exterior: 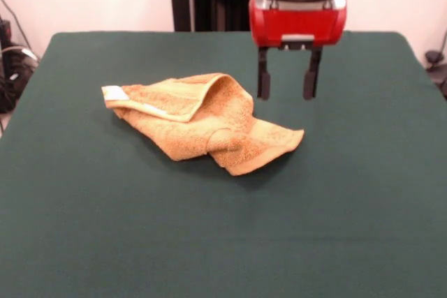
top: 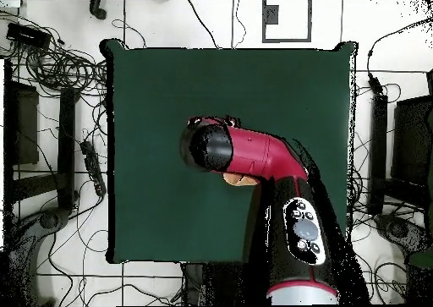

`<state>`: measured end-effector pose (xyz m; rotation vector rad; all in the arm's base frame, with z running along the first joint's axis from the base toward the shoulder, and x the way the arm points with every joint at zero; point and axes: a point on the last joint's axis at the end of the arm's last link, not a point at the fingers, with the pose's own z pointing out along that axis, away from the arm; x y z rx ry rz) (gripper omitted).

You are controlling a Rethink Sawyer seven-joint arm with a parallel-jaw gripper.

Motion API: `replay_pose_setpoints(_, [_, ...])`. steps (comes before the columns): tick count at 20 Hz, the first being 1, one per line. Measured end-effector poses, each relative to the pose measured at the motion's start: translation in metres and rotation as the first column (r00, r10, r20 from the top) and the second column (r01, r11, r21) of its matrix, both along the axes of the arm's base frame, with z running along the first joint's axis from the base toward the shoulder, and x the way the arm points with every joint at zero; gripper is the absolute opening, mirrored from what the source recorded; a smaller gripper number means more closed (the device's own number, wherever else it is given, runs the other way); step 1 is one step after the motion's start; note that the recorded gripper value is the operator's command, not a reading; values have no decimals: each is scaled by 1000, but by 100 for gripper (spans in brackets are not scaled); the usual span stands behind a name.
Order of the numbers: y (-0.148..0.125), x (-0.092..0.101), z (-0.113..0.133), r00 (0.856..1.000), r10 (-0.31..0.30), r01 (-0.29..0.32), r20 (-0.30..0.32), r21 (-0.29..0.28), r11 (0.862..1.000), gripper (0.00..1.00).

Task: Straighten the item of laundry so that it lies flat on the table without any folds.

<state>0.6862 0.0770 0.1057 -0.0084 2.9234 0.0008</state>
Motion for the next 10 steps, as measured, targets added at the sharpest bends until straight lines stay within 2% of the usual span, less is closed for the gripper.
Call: replay_pose_setpoints(10, [2, 11, -28, 1000, 4, -4, -1, 2, 1000, 100])
